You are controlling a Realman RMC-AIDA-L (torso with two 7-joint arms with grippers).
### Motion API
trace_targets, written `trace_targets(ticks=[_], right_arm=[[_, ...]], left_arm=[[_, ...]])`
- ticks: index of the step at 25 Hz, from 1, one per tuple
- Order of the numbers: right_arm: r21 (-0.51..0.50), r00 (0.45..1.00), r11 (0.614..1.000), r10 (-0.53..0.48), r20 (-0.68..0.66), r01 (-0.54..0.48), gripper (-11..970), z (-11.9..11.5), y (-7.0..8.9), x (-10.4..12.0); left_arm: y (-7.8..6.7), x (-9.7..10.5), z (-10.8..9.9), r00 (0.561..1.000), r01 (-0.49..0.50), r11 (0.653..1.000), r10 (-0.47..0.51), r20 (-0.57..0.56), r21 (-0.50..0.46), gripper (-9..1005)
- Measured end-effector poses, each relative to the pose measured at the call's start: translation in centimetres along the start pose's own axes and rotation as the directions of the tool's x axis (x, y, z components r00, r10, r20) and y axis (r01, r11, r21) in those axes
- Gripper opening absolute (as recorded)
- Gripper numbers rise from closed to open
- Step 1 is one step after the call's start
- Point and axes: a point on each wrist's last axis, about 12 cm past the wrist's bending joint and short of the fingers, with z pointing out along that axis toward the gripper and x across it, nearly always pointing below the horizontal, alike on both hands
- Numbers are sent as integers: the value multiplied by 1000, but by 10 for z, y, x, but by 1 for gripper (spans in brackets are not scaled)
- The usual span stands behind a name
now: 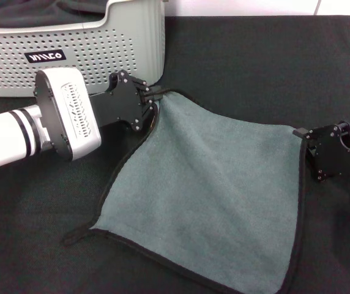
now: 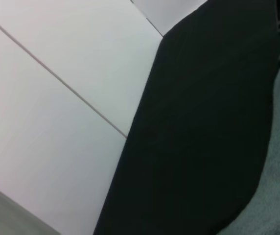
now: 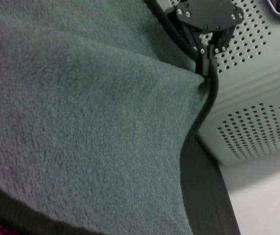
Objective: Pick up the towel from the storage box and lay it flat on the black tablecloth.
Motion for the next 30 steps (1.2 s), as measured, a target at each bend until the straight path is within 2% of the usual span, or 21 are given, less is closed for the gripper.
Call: trace_targets(ticks=[5, 8, 10, 13, 18, 26, 29, 30], right_arm=[[39, 1000, 999, 24, -15, -23, 1, -1, -4, 2], [71, 999, 997, 13, -30, -11, 35, -3, -5, 3], [88, 999, 996, 8, -42, -4, 58, -4, -5, 3], [100, 998, 995, 5, -65, 1, 259, -6, -4, 5], [109, 995, 994, 11, -95, -1, 480, -10, -2, 8], [214, 984, 976, -9, -178, 48, 658, -31, -1, 14], [308, 993, 951, 12, -120, 26, 725, -40, -4, 7], [335, 996, 942, 20, -88, 11, 752, -43, -4, 4]], left_arm=[[0, 1, -1, 1000, -9, 1000, 9, -8, -11, 155], [2, 3, -3, 1000, 0, 998, -1, -9, -59, 156], [2, 4, -5, 1000, -7, 995, 6, -8, -99, 220], [0, 6, -8, 999, -33, 991, 31, -13, -128, 317], [-4, 7, -11, 1000, -25, 991, 24, -9, -130, 549], [-12, 8, -29, 997, 62, 977, -52, 52, -206, 728], [-18, 8, -40, 985, 155, 959, -132, 108, -236, 795], [-22, 7, -46, 971, 221, 945, -189, 148, -241, 828]])
